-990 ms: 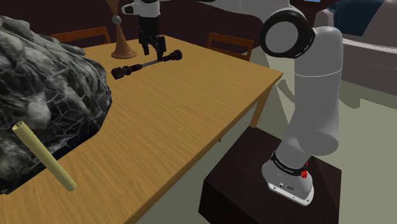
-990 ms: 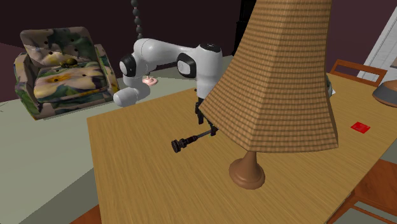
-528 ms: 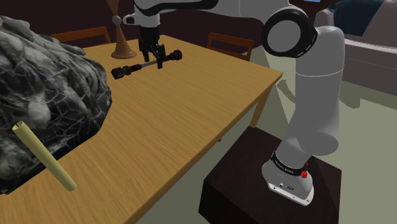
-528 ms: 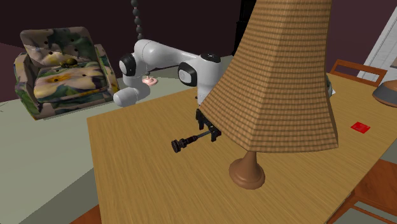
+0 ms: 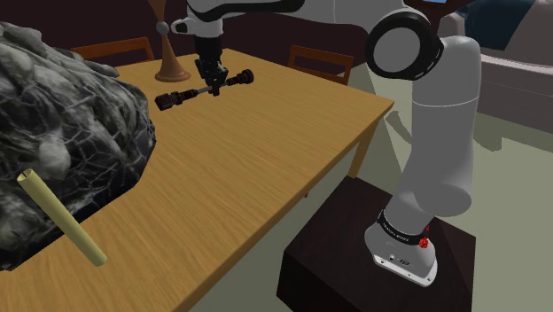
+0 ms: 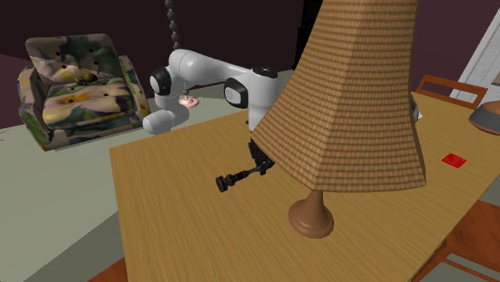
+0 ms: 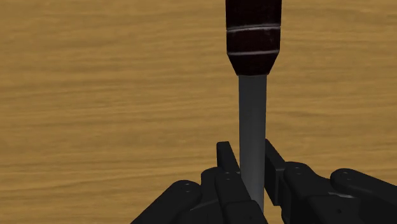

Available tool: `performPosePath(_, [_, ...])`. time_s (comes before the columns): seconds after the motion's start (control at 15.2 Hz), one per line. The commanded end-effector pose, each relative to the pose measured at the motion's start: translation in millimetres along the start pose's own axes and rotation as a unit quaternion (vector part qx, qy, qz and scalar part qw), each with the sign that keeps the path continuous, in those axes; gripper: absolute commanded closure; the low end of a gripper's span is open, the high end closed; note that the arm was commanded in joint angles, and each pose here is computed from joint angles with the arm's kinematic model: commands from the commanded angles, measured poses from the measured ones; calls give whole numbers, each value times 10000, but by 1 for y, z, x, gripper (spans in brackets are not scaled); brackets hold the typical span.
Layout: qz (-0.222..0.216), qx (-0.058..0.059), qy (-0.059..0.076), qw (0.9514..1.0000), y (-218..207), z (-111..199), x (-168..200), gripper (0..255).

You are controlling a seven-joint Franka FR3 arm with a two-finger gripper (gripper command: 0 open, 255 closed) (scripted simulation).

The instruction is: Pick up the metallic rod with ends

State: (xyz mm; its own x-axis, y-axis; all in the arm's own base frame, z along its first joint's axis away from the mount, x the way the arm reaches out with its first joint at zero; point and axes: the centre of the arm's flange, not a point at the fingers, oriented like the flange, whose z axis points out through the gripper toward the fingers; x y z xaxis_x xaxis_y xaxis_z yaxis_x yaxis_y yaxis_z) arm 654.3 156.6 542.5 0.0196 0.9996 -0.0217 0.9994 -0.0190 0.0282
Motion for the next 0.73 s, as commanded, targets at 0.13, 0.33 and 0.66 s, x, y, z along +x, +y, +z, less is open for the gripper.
performPosePath(0.13, [-1,19,-5,10000,1,-3,-1,255])
performPosePath(0.33, [-1,19,-5,10000,1,-18,-1,255])
performPosePath(0.66, [-1,19,-5,10000,2,-45,-2,255])
